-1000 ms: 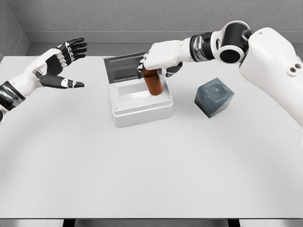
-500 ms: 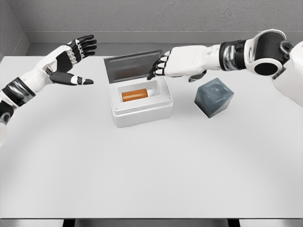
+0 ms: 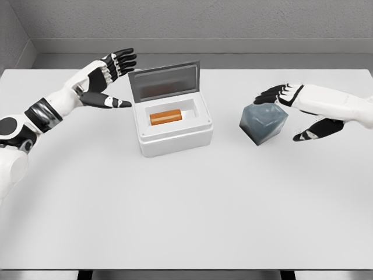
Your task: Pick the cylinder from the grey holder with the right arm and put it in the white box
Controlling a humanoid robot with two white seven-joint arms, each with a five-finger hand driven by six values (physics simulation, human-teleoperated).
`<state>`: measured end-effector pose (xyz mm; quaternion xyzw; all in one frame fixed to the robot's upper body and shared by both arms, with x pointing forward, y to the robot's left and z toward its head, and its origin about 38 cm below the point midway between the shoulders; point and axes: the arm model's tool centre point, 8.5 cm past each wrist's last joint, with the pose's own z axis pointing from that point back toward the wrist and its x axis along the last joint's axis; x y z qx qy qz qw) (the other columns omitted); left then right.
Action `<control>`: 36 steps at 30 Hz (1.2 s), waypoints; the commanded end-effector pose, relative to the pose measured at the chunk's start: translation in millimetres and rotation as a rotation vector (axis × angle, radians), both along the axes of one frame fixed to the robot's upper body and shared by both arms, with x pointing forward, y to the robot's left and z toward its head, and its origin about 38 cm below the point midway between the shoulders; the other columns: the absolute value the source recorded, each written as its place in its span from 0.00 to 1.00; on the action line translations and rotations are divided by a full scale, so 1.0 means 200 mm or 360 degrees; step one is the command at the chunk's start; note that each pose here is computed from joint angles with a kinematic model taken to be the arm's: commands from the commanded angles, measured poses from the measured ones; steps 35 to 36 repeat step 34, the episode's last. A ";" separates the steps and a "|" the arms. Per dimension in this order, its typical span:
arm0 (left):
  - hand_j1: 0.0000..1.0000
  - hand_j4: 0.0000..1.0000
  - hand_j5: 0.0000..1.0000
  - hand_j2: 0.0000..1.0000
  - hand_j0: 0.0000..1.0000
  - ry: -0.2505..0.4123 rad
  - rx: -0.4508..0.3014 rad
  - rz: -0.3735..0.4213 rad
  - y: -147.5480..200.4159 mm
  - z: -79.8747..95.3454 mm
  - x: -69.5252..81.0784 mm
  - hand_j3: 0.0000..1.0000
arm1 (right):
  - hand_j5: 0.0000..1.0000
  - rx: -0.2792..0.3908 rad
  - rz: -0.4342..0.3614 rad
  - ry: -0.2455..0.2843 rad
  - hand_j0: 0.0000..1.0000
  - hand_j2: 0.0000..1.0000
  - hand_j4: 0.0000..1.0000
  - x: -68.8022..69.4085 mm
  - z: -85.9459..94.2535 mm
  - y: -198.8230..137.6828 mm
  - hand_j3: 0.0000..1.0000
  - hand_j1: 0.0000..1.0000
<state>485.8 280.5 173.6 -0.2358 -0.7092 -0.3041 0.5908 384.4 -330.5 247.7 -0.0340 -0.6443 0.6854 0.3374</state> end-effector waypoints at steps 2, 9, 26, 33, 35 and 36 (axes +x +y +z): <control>1.00 1.00 1.00 1.00 1.00 0.0003 -0.0019 -0.0009 -0.02 -0.01 0.00 1.00 | 1.00 0.0330 -0.0106 -0.0203 1.00 1.00 1.00 -0.04 0.21 -0.09 1.00 1.00; 1.00 1.00 1.00 1.00 1.00 -0.0048 -0.0028 -0.0065 -0.05 0.03 -0.05 1.00 | 1.00 0.0448 -0.0119 -0.0106 1.00 1.00 1.00 -0.07 0.03 -0.03 1.00 1.00; 1.00 1.00 1.00 1.00 1.00 -0.0091 0.0195 0.0059 0.32 0.15 -0.15 1.00 | 1.00 0.0500 -0.0175 -0.0022 1.00 1.00 1.00 -0.07 -0.08 -0.04 1.00 1.00; 1.00 1.00 1.00 1.00 1.00 -0.0106 0.0406 0.0115 0.58 0.25 -0.33 1.00 | 1.00 0.0500 -0.0175 -0.0022 1.00 1.00 1.00 -0.07 -0.08 -0.04 1.00 1.00; 1.00 1.00 1.00 1.00 1.00 -0.0110 0.0435 0.0127 0.62 0.27 -0.36 1.00 | 1.00 0.0502 -0.0175 -0.0022 1.00 1.00 1.00 -0.06 -0.08 -0.04 1.00 1.00; 1.00 1.00 1.00 1.00 1.00 -0.0110 0.0435 0.0127 0.62 0.27 -0.36 1.00 | 1.00 0.0502 -0.0175 -0.0022 1.00 1.00 1.00 -0.06 -0.08 -0.04 1.00 1.00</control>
